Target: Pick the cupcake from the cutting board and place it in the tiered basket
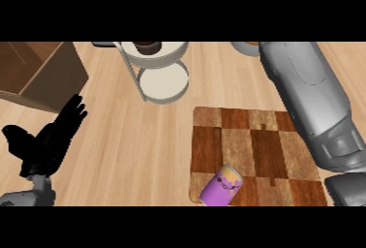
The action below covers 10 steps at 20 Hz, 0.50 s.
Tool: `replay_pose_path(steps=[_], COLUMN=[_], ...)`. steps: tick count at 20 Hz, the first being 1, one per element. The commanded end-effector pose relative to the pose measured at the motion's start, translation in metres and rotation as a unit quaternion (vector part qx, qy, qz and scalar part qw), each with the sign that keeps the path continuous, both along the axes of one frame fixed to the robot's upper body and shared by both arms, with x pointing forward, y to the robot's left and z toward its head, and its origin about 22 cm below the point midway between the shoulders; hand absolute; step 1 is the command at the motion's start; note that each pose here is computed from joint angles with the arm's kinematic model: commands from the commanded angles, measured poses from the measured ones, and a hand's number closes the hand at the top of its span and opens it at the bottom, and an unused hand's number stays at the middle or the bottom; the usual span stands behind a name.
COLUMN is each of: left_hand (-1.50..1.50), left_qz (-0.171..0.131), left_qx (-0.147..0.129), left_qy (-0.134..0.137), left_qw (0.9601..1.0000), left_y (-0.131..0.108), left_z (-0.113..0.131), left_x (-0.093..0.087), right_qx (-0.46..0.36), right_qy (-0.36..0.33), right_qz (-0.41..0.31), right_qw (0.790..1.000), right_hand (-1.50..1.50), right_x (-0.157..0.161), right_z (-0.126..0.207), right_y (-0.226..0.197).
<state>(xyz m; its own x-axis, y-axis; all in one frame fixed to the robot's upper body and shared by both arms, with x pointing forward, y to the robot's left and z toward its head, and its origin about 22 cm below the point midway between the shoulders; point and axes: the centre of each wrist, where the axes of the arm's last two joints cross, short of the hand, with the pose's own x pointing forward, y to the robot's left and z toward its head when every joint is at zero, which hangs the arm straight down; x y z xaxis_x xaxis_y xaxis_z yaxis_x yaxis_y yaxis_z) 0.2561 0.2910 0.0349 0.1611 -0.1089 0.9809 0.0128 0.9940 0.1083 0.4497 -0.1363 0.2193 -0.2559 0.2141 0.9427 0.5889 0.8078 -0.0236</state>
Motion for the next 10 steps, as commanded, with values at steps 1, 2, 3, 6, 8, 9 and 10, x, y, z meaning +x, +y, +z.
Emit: replay_pose_path(steps=[1, 2, 3, 6, 8, 9, 10], left_hand=[0.00, 0.00, 0.00, 0.00, 0.00, 0.00, 0.00], left_qz=[0.008, 0.004, -0.003, 0.006, 0.003, 0.009, -0.001], left_qx=[0.003, 0.001, -0.002, -0.009, 0.001, 0.000, 0.002], left_qy=[-0.008, -0.001, -0.001, 0.002, -0.001, -0.003, 0.000], left_qw=[0.9999, 1.0000, 1.0000, 0.9999, 1.0000, 1.0000, 1.0000], left_y=[-0.005, 0.010, -0.004, 0.010, -0.004, 0.020, 0.002], left_z=[-0.006, 0.003, 0.009, 0.006, -0.007, -0.004, 0.010], left_x=[-0.017, -0.004, -0.003, 0.005, -0.009, 0.007, -0.003], right_qx=[0.000, -0.009, -0.005, -0.019, -0.024, -0.027, -0.016], right_qy=[-0.005, -0.007, -0.008, -0.010, -0.013, -0.011, -0.009], right_qz=[-0.019, -0.009, -0.015, -0.013, -0.016, -0.026, -0.012], right_qw=[1.000, 1.000, 1.000, 1.000, 0.999, 0.999, 1.000], right_hand=[-1.50, -1.50, -1.50, -1.50, -1.50, -1.50, -1.50], right_x=[-0.016, -0.019, -0.025, -0.045, -0.063, -0.058, -0.070], right_z=[-0.012, 0.010, -0.007, 0.013, 0.004, 0.020, 0.008], right_y=[-0.057, -0.056, -0.078, -0.101, -0.132, -0.145, -0.142])
